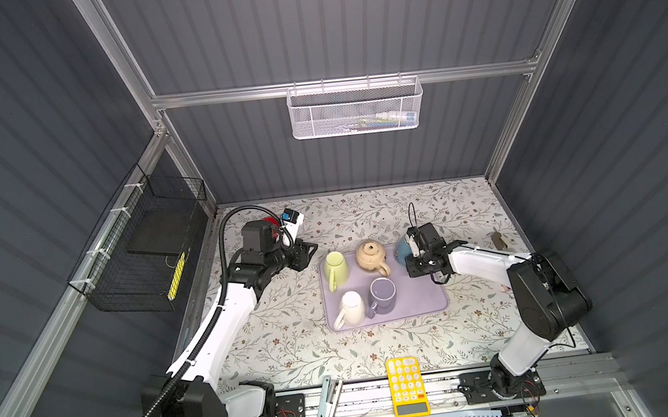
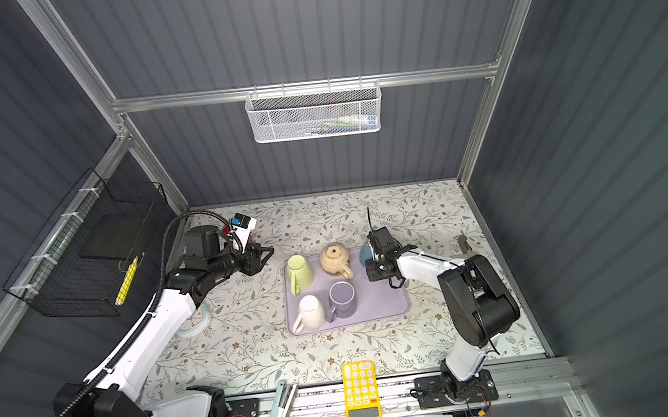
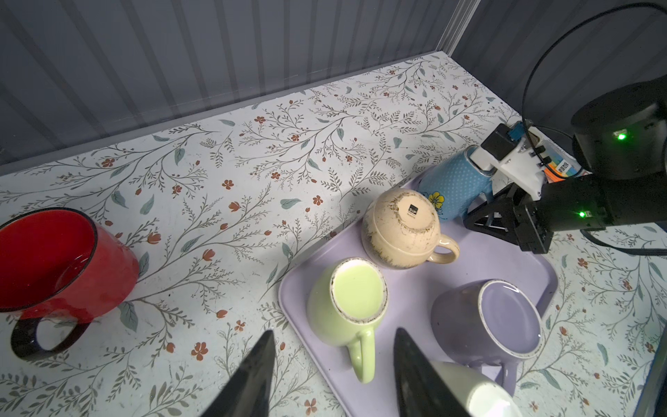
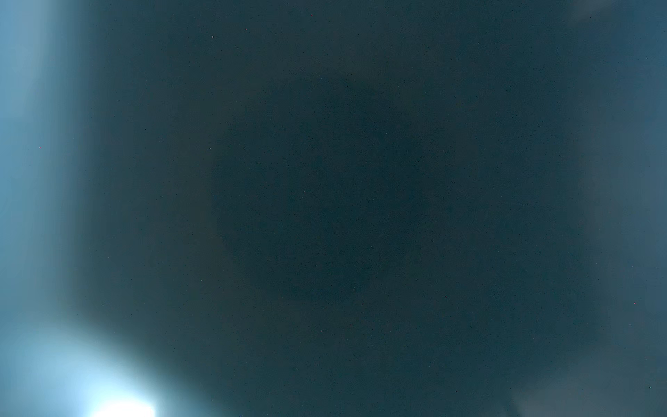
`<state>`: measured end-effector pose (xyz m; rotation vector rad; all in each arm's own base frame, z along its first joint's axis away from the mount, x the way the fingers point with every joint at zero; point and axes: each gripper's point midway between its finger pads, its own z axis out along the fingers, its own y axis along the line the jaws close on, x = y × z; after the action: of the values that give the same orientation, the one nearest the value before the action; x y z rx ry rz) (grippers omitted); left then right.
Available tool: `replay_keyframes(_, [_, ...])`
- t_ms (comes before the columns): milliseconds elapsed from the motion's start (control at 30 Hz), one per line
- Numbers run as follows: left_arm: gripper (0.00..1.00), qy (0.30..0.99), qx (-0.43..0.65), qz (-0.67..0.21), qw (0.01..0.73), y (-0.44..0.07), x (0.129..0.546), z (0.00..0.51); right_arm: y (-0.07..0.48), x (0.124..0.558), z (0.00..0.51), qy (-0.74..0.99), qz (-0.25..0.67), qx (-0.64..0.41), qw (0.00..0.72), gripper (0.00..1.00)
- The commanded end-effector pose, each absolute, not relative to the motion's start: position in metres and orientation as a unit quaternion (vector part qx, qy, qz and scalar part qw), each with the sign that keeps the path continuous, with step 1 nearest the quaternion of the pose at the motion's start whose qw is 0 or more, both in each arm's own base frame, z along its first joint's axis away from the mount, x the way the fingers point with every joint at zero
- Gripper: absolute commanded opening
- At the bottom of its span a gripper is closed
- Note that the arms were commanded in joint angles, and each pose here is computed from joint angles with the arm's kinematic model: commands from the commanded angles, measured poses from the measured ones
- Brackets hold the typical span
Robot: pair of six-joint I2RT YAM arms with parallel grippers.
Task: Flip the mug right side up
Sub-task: 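Lower the right gripper into the upside-down blue mug, grasp and lift it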
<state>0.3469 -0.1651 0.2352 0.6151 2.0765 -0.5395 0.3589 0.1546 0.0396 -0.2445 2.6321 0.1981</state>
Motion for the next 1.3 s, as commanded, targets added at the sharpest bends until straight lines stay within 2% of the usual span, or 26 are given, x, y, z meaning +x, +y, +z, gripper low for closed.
replay_keyframes(0, [0.53,0.833,0.25,-0.223,0.441,-0.166,0.341,0.237,0.156,0.362,0.037,0.964,0.07,-0.089,0.239,0.12])
replay_keyframes(700, [0.52,0.834,0.246,-0.224,0.439,-0.166,0.343,0.235,0.162,0.367,0.065,0.954,0.083,-0.111,0.265,0.04])
replay_keyframes(1267, [0.5,0.838,0.219,-0.231,0.444,-0.166,0.354,0.238,0.168,0.37,0.104,0.933,0.137,-0.11,0.314,0.03])
